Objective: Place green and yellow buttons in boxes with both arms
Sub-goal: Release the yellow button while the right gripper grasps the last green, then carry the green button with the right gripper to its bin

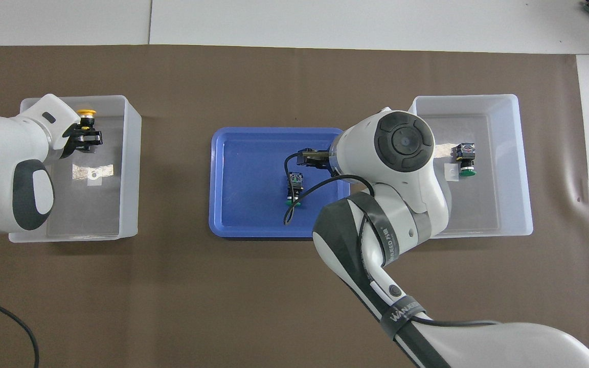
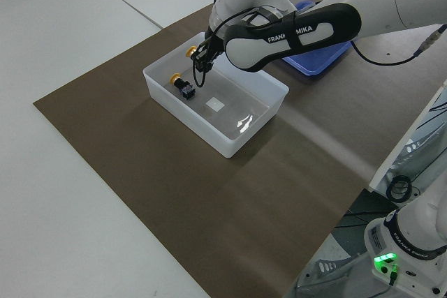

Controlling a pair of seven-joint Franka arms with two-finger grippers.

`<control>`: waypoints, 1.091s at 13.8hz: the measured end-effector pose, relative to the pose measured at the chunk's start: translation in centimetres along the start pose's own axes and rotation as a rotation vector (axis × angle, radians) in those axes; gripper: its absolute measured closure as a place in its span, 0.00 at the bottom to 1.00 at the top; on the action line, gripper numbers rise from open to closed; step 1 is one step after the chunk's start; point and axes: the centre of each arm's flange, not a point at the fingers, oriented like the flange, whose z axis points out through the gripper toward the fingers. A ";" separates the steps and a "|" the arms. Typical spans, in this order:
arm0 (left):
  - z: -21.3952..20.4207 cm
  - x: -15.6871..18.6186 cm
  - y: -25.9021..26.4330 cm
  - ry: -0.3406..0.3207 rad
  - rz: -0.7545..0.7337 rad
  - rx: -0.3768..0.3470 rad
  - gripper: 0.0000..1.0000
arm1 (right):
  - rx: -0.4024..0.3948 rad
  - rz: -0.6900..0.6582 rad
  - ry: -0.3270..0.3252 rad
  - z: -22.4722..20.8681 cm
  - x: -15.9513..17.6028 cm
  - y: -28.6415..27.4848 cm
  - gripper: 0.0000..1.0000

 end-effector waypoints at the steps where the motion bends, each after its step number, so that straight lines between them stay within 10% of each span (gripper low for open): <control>1: 0.5 0.0 -0.1 0.007 0.001 0.001 0.67 | -0.002 0.003 -0.007 1.3 -0.7 -1.0 0.00; 5: 2.7 -0.2 -0.1 0.042 0.001 0.002 0.67 | -0.062 -0.024 0.018 7.1 -3.2 -4.3 0.00; 11: 1.3 0.8 0.0 0.067 0.005 0.001 0.04 | -0.100 -0.043 0.007 10.1 -3.8 -4.3 0.00; 15: -5.3 0.7 0.5 -0.071 0.013 -0.009 0.00 | -0.081 -0.052 0.025 11.3 -4.0 -4.7 0.18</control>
